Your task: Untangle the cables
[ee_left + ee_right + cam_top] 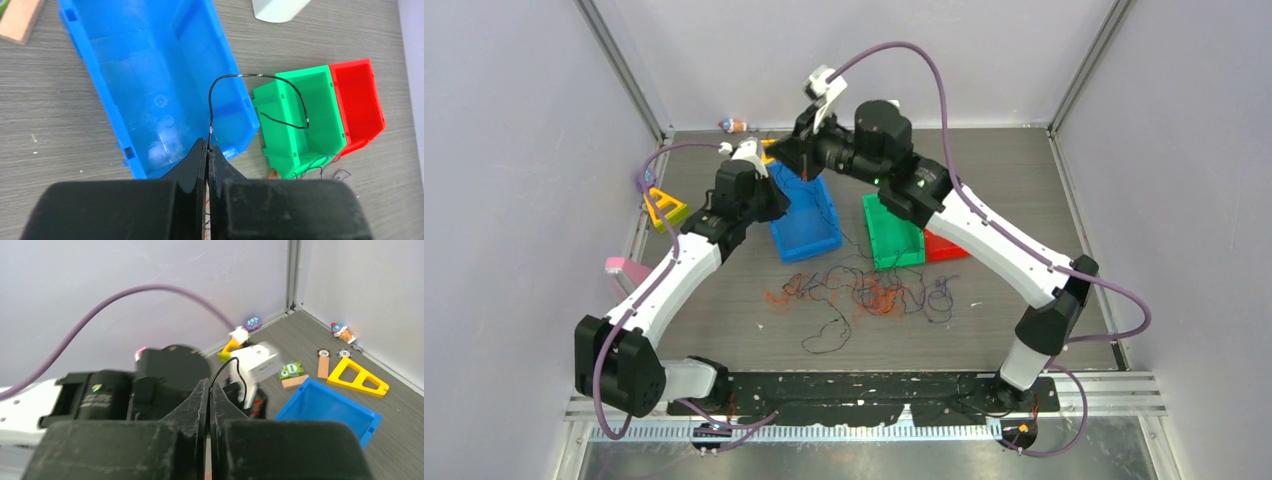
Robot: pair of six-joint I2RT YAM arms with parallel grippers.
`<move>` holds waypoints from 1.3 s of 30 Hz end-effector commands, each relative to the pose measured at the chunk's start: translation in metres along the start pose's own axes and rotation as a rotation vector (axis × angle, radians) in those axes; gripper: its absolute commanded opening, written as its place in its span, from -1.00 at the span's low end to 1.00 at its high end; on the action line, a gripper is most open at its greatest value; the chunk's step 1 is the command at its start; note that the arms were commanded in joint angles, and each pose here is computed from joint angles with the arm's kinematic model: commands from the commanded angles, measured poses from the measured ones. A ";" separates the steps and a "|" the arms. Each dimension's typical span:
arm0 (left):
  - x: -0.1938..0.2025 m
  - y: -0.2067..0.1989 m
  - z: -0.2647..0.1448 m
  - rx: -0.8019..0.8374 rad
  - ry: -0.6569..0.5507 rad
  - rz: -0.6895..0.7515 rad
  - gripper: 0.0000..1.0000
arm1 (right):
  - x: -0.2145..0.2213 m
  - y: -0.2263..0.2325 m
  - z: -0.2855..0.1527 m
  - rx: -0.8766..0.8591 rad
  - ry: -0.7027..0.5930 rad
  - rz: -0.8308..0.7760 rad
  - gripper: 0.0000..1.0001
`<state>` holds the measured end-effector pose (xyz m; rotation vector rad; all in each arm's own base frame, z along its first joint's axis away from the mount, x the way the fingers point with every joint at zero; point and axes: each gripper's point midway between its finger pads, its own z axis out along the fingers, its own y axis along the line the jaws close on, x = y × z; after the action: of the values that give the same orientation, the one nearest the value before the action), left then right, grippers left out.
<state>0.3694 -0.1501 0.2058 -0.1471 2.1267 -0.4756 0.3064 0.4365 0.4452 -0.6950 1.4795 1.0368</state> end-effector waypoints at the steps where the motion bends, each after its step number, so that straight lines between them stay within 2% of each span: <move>1: -0.019 -0.023 -0.005 0.108 -0.048 -0.002 -1.00 | -0.033 0.039 -0.032 0.036 -0.066 -0.149 -0.90; 7: 0.002 0.000 0.012 0.003 0.031 0.001 -1.00 | 0.002 -0.008 -0.031 0.128 -0.017 -0.025 -0.90; 10: 0.003 0.012 0.015 -0.057 0.023 -0.001 -1.00 | 0.020 -0.037 -0.034 0.174 -0.009 0.064 -0.90; 15: -0.001 0.018 0.017 -0.082 -0.003 -0.008 -0.99 | 0.042 -0.069 -0.031 0.216 0.035 0.122 -0.89; 17: -0.002 0.020 0.018 -0.089 0.002 -0.006 -0.87 | 0.042 -0.075 -0.027 0.212 0.046 0.133 -0.89; 21: -0.002 0.027 0.019 -0.114 0.016 -0.009 0.07 | 0.031 -0.079 -0.022 0.220 0.048 0.108 -0.89; 23: -0.007 0.032 0.015 -0.121 -0.006 -0.025 0.29 | 0.030 -0.082 -0.019 0.232 0.064 0.098 -0.89; 25: -0.016 0.036 0.008 -0.119 -0.039 -0.042 0.36 | 0.033 -0.085 -0.015 0.240 0.086 0.093 -0.89; 29: -0.027 0.038 -0.004 -0.096 -0.070 -0.060 0.38 | 0.044 -0.082 -0.004 0.201 0.118 0.121 -0.89; 36: -0.036 0.028 -0.027 -0.008 -0.180 -0.052 0.40 | 0.022 -0.067 0.006 0.147 0.097 0.115 -0.89; 39: -0.032 0.013 -0.036 0.093 -0.208 -0.040 0.39 | 0.017 -0.066 0.010 0.141 0.099 0.113 -0.89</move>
<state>0.3633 -0.1052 0.2182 -0.2501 2.0259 -0.4387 0.3745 0.4135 0.3753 -0.5515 1.7588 0.9376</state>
